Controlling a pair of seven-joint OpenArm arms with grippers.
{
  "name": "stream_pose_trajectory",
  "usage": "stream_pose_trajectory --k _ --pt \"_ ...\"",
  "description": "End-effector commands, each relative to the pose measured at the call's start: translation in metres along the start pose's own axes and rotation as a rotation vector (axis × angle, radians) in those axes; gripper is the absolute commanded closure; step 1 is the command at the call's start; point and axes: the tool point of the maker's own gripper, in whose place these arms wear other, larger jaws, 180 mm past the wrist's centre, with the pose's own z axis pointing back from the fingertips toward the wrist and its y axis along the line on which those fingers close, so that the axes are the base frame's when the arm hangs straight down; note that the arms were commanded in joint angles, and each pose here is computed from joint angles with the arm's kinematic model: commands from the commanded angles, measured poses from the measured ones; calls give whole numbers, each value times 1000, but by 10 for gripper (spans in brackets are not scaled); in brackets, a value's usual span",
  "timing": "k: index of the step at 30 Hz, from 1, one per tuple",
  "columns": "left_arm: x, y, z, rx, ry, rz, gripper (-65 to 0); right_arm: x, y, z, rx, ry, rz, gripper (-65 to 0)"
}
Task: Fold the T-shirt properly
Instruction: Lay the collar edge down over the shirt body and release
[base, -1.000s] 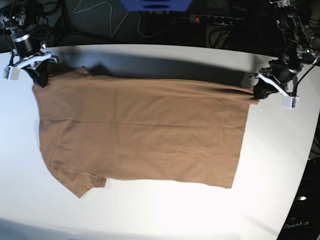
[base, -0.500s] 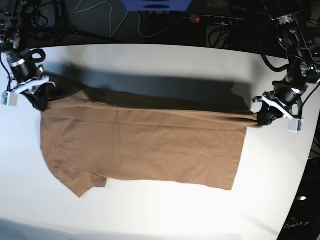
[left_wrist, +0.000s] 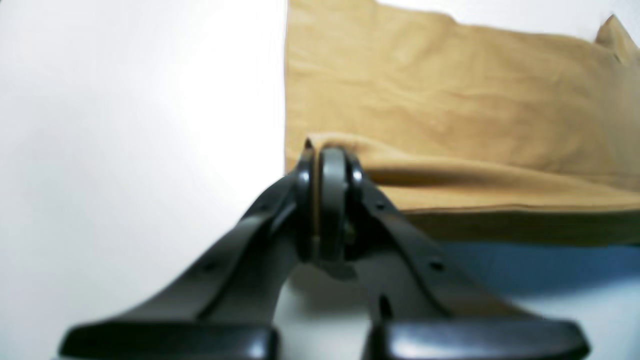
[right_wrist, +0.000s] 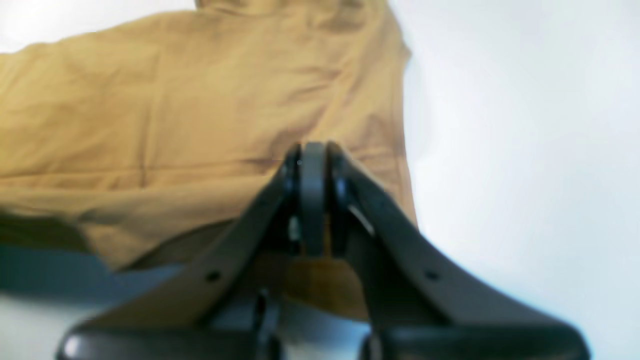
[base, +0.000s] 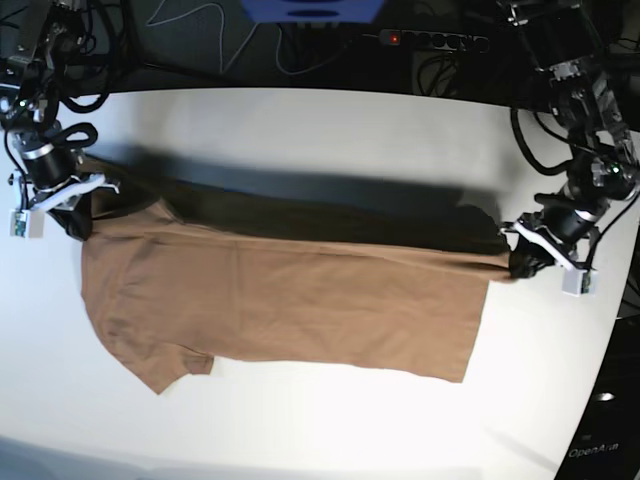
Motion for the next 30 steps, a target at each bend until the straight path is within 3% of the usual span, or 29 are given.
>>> stream_pose_trajectory --k 1,9,24,30 --pt "15 6 0 13 -39 -16 -22 11 -1 -1 0 -38 23 -1" --pt "2 22 -16 71 31 -30 -22 -4 -14 -18 -30 6 1 -1" --pt "19 20 -17 73 -3 -46 -22 21 -11 -28 -24 -53 4 -1" --pt "19 20 -17 72 -6 -42 -22 15 10 -35 32 -35 18 -1"
